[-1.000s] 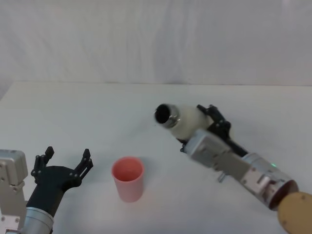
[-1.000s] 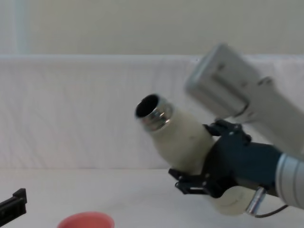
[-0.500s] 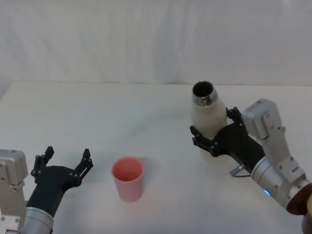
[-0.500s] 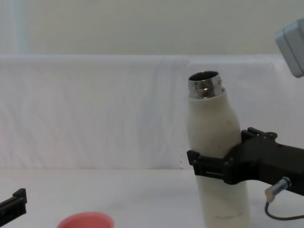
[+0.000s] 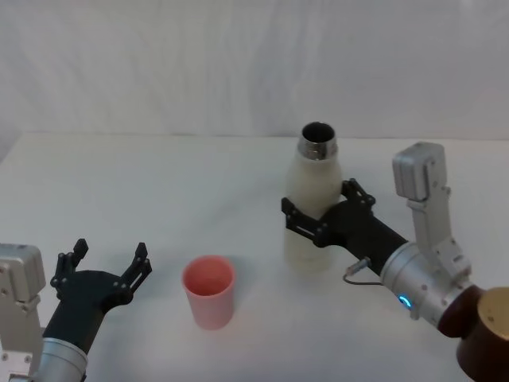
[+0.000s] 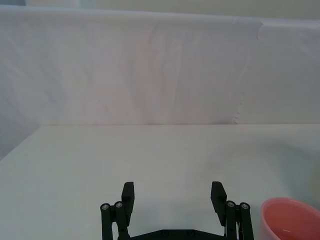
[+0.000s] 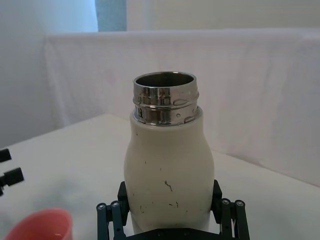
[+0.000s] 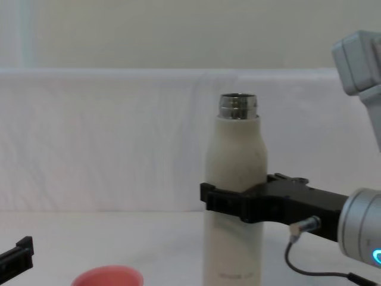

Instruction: Grasp the thermos with one hand and pour water into the cup lid.

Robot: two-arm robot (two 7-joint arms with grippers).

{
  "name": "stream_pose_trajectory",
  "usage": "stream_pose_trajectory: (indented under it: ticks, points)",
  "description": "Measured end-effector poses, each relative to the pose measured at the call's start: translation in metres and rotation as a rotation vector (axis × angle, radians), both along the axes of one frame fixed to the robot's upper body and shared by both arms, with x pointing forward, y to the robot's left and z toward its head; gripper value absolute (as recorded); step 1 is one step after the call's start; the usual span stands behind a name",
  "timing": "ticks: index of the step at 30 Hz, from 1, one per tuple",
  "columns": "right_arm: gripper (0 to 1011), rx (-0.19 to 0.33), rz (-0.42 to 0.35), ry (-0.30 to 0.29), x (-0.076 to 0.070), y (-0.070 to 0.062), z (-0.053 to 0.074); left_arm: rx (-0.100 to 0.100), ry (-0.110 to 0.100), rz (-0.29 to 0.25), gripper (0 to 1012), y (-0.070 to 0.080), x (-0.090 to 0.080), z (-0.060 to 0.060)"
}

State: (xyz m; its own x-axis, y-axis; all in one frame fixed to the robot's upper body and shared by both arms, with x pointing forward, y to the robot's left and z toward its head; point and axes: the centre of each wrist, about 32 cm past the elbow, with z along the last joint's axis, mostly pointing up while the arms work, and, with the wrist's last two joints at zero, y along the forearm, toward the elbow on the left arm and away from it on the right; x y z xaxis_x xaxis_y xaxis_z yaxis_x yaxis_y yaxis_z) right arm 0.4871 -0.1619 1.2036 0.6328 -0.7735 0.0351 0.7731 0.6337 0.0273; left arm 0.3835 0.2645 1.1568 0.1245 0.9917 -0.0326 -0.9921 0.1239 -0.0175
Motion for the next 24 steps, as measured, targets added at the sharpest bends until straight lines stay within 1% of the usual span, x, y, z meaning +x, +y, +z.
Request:
stream_pose_trajectory:
  ticks: [8, 16, 24]
  points:
    - [960, 0.023, 0.026, 0.027, 0.009, 0.008, -0.002, 0.0, 0.0, 0.0, 1001, 0.0, 0.0, 0.0]
    - [960, 0.016, 0.035, 0.05, 0.015, 0.015, -0.005, 0.0, 0.0, 0.0, 1001, 0.0, 0.0, 0.0]
    - [960, 0.011, 0.041, 0.071, 0.018, 0.017, -0.008, 0.0, 0.0, 0.0, 1001, 0.0, 0.0, 0.0]
